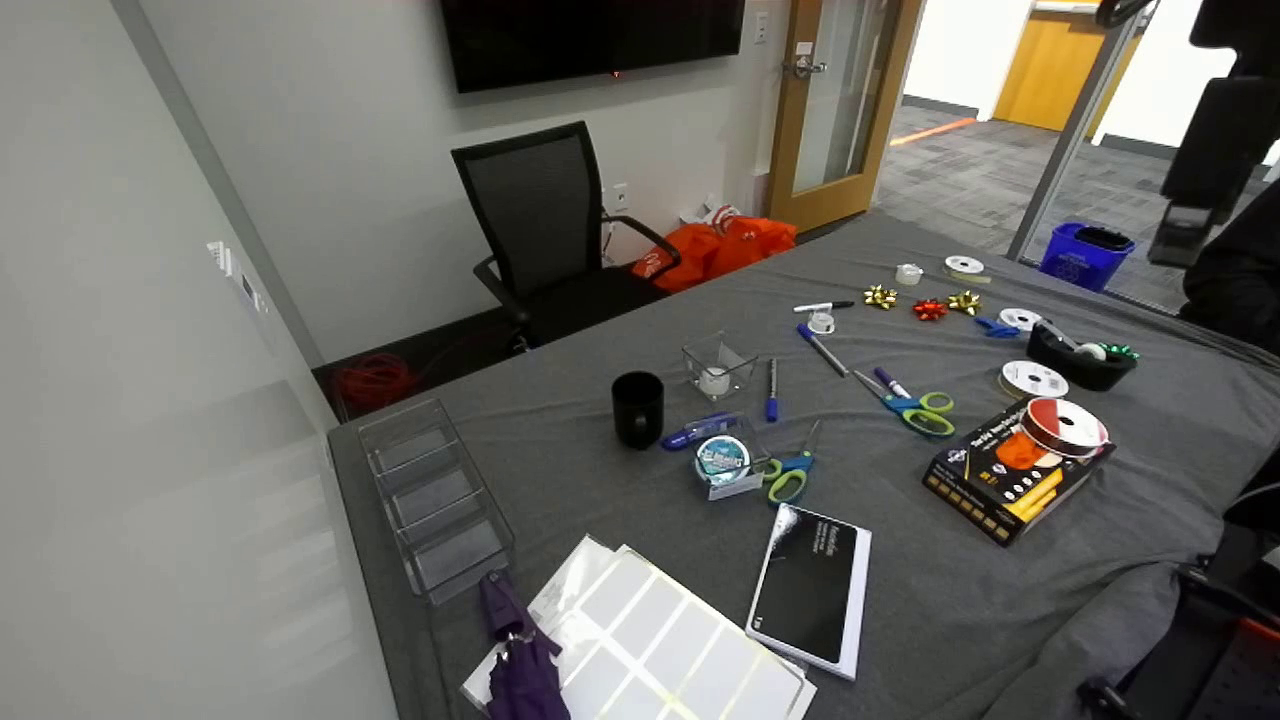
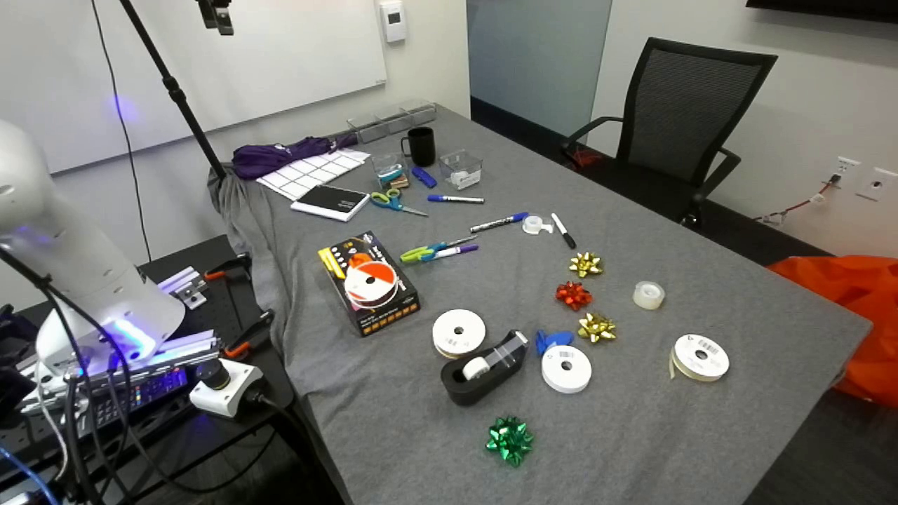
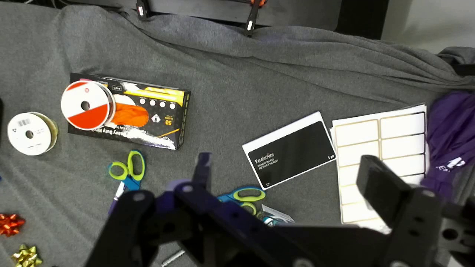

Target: Put a marker into the cup

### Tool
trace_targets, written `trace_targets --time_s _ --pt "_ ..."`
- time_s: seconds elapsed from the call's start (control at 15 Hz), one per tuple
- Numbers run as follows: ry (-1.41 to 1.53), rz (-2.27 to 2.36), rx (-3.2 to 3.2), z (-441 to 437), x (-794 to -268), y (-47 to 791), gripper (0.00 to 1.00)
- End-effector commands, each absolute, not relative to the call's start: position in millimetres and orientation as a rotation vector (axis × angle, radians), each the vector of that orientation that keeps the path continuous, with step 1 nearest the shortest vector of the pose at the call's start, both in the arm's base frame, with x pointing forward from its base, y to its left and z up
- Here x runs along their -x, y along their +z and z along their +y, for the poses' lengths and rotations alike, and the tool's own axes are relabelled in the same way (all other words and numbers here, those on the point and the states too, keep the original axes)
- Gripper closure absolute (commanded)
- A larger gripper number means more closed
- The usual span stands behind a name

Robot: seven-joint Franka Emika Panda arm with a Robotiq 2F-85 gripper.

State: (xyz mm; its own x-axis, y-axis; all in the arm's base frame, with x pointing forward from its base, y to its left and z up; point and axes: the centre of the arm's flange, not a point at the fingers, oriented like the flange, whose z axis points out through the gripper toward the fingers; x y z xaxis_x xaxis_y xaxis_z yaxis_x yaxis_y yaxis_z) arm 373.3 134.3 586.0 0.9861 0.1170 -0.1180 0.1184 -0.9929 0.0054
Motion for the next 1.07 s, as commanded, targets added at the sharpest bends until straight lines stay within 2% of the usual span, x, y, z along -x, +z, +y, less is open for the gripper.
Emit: trace_targets --time_s 0.0,0.67,1.0 --pt "-0.184 0.185 -3.118 134 -373 586 0.0" --pt "-0.197 0.183 -3.131 136 -375 588 0.0" --pt "-0.141 0.088 -3.232 118 -414 583 0.0"
